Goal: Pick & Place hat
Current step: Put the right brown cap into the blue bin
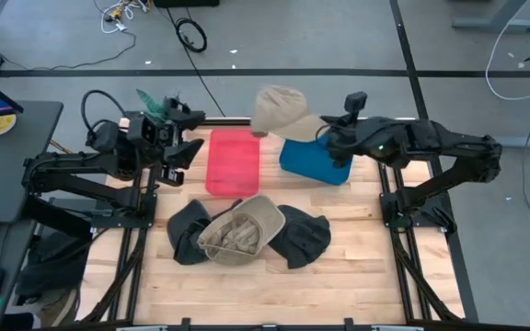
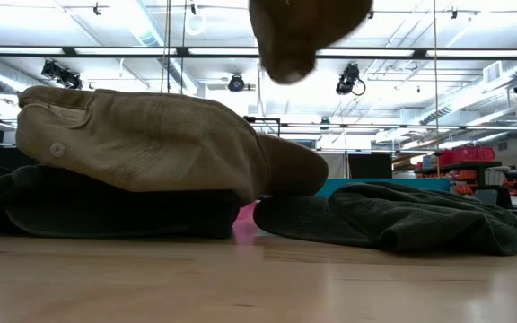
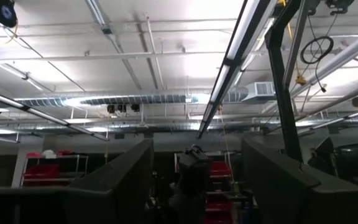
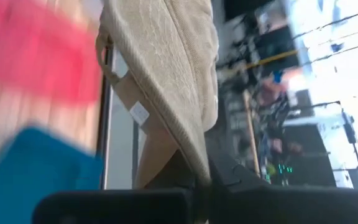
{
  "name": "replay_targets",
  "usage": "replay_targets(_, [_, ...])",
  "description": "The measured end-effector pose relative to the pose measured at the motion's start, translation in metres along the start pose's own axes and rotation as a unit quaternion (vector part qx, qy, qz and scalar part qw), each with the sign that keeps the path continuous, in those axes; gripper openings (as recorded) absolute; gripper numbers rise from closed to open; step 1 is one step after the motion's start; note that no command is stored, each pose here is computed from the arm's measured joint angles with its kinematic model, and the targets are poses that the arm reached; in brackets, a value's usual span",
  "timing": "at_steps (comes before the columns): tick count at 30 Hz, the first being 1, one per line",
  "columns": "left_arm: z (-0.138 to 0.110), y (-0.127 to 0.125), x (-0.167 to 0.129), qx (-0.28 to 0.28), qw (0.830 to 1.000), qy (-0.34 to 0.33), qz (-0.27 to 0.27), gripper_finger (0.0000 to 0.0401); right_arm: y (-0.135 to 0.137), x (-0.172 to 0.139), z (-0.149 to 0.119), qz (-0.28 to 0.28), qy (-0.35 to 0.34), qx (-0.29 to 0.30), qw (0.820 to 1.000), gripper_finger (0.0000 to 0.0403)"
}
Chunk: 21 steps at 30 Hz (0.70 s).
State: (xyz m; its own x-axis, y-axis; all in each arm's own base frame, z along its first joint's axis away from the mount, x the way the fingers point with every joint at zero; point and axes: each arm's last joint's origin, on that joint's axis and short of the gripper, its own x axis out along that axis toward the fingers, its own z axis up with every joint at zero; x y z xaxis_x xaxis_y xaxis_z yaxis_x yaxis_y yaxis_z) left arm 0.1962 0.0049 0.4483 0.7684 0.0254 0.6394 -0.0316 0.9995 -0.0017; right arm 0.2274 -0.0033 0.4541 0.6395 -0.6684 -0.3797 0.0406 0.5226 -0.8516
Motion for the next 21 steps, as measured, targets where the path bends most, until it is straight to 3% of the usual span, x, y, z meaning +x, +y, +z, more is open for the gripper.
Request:
replay_targets(9, [-0.004, 0.0, 0.0, 0.0, 1.0, 0.019, 0.0, 0.0248, 0.015, -0.002, -0.026, 0.063, 0.103, -0.064, 0.991, 0.0005])
replay_targets(16, [-0.004, 0.0, 0.0, 0.0, 1.0, 0.019, -0.003, 0.0248, 0.018, 0.005, -0.031, 0.086, 0.112, -0.134, 0.981, 0.0005])
replay_targets(19, [-0.004, -0.001, 0.0, 0.002, 1.0, 0.018, -0.012, 0.0248, 0.028, 0.017, -0.033, 0.097, 0.121, -0.187, 0.97, 0.0005])
replay_targets(21, [-0.004, -0.001, 0.0, 0.002, 1.0, 0.019, -0.018, 0.0248, 0.038, 0.024, -0.034, 0.107, 0.124, -0.189, 0.968, 0.0005])
